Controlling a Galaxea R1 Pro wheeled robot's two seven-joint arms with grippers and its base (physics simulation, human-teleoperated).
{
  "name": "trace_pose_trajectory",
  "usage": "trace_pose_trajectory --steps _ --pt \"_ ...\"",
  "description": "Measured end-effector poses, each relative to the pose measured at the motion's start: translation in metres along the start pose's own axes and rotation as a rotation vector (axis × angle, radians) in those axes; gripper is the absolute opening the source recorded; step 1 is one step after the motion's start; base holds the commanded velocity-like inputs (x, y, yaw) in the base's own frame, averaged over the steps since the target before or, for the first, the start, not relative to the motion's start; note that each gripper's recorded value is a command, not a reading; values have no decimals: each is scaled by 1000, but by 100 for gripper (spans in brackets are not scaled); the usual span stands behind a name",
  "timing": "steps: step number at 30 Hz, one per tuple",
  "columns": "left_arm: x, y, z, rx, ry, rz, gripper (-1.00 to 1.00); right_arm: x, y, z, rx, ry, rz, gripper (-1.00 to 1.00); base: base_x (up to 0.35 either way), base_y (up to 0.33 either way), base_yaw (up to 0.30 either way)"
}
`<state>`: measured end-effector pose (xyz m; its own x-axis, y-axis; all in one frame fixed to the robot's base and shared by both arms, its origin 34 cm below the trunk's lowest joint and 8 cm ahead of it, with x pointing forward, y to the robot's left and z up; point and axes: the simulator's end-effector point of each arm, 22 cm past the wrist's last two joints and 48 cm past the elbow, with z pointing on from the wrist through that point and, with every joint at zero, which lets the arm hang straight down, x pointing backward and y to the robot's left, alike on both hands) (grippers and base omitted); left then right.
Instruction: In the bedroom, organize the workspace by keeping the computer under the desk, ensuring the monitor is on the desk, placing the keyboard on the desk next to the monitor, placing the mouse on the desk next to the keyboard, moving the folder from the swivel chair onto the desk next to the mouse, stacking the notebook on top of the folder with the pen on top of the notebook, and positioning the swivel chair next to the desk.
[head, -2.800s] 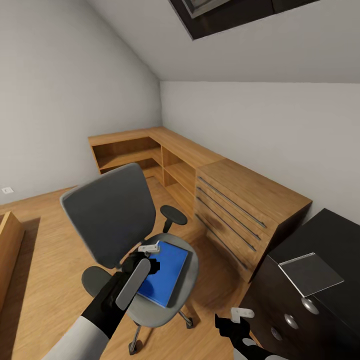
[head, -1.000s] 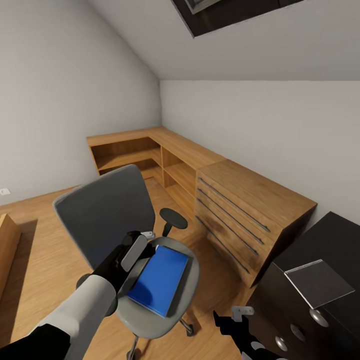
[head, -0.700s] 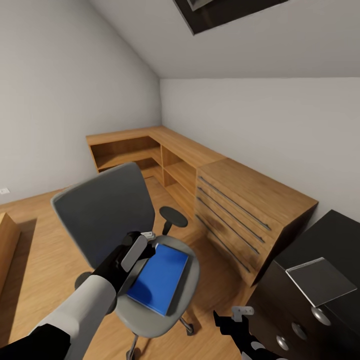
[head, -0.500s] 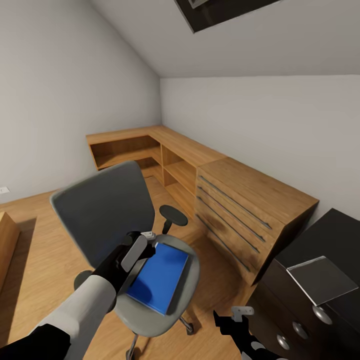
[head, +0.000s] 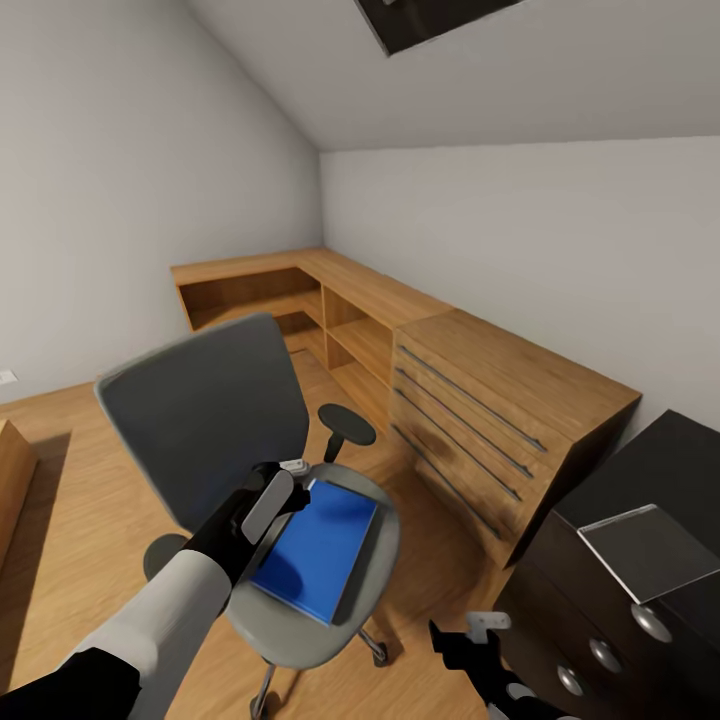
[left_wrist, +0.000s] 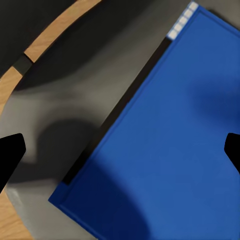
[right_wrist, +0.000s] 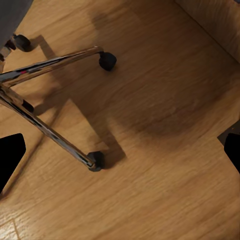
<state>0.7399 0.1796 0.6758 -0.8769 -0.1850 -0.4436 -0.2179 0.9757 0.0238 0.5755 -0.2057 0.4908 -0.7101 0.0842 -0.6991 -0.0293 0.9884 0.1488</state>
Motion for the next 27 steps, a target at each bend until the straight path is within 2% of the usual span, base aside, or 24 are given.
trace_pose_trajectory --steps 4,7,10,12,17,24,27 --pt "2 1 3 0 -1 -1 100 -3 -9 -2 -91 -15 8 100 0 0 0" --pt "1 1 3 -1 -1 -2 100 -12 -15 -9 -181 -37 73 100 0 0 0" --pt "2 2 4 -1 0 -2 100 -18 -11 -15 -257 -47 130 100 0 0 0" --pt "2 2 4 -2 0 -2 100 -20 -7 -17 -291 -49 145 100 0 0 0" --pt "2 2 4 -1 1 -2 100 -22 3 -22 -348 -52 157 100 0 0 0" --pt "6 2 10 -2 1 -2 100 -20 28 -28 -475 -58 159 100 0 0 0" --pt "8 2 13 -3 0 -2 100 -17 30 -28 -493 -59 160 100 0 0 0"
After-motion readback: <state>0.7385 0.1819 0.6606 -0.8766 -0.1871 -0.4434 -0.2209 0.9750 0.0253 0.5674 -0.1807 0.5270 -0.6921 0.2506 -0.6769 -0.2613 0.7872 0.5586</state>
